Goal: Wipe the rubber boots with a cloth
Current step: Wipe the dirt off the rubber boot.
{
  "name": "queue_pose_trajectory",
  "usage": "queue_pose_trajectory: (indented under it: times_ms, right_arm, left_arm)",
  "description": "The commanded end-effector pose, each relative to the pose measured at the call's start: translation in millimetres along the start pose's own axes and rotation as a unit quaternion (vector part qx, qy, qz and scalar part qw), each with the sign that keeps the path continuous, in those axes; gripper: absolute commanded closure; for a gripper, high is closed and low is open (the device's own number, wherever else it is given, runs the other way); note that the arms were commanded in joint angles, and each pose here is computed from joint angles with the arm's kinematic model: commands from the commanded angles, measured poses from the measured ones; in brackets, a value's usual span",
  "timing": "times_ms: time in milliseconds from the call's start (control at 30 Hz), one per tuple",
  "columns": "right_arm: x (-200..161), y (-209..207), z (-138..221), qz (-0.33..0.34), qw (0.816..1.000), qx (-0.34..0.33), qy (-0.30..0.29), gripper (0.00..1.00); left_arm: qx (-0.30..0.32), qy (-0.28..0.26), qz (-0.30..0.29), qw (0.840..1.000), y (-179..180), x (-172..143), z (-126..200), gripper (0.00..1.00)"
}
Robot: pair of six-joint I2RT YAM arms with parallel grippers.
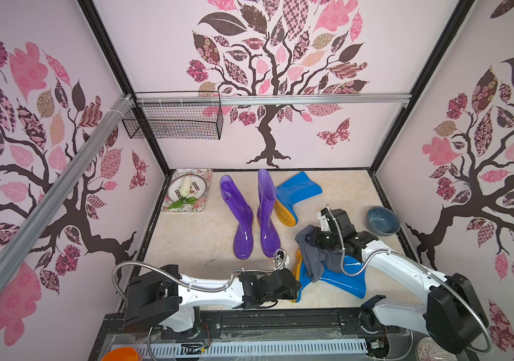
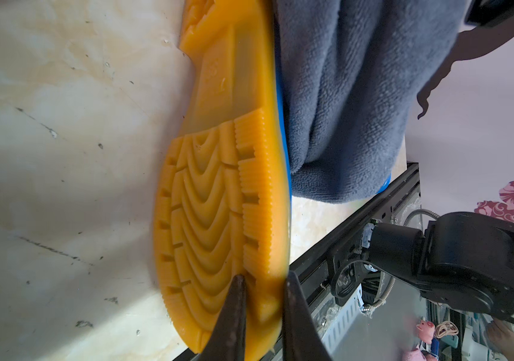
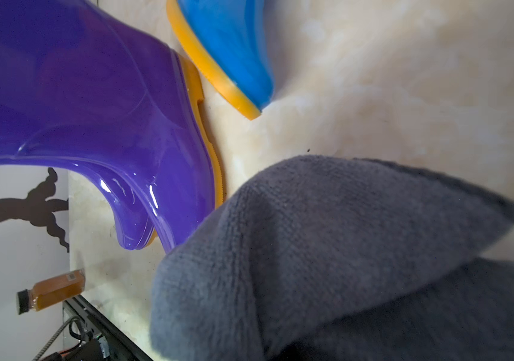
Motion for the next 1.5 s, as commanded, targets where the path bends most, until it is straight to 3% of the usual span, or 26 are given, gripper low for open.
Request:
queue_pose_trajectory:
  times_ms: [0,133,300,567,700,833,933,1000,1133,1267,1367,1467]
  right_arm:
    - [7.9,-36.0,-16.1,-0.071,0.997,0.000,0.017,1.00]
    - [17.4,-42.9,-35.4,-0.050,0.998,-0.007,0.038,1.00]
    - [25.0,-55.4,-59.1,-0.053,0.995,-0.063,0.062,1.00]
    - [16.8,4.0,4.7,0.022,1.000,0.005,-0.013,1.00]
    - [7.1,-15.0,-6.7,0.012,1.000,-0.024,-0.012,1.00]
    - [6.4,-54.2,-24.7,-0.054,0.996,-0.051,0.043,1.00]
    - [10.4,-70.8,-22.0,-0.061,0.991,-0.117,0.038,1.00]
    - [9.5,-65.1,-10.9,-0.059,0.991,-0.114,0.024,1.00]
    - [-14.9,-28.0,16.0,-0.035,0.989,-0.140,-0.029,1.00]
    - [-51.6,1.7,25.4,-0.052,0.992,-0.106,-0.041,1.00]
    - [-76.9,-6.3,14.9,-0.082,0.991,-0.100,-0.024,1.00]
    - [-97.6,-38.8,5.7,-0.122,0.980,-0.160,-0.011,1.00]
  left_arm:
    - [0.141,0.029,0.006,0.990,60.9,-15.1,-10.4,0.87]
    - [0.141,0.031,0.010,0.989,63.1,-16.5,-11.5,0.87]
    - [0.139,0.029,0.010,0.990,61.2,-15.3,-10.5,0.87]
    - [0.141,0.024,0.009,0.990,64.4,-14.0,-9.2,0.87]
    - [0.139,0.028,0.008,0.990,62.5,-12.3,-10.7,0.87]
    - [0.138,0.026,0.011,0.990,61.5,-11.0,-9.2,0.87]
    - [0.138,0.028,0.012,0.990,61.9,-11.9,-9.5,0.85]
    - [0.137,0.027,0.012,0.990,60.2,-10.9,-9.6,0.83]
    - [0.132,0.018,0.018,0.991,57.5,-7.1,-8.6,0.82]
    - [0.135,0.002,0.025,0.991,57.5,1.7,-6.2,0.80]
    - [0.140,-0.004,0.024,0.990,55.5,6.7,-4.2,0.80]
    - [0.141,-0.010,0.021,0.990,53.6,10.0,-2.8,0.80]
Point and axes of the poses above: each gripper's point midway between its finger pads, its own z axis back along the fingers, its own y axis along the line the jaws close on, x = y × z, the point moved 9 cm from there along z, back along the fingers, and after that the axes turned 2 degrees about z, right-handed, at the moved point
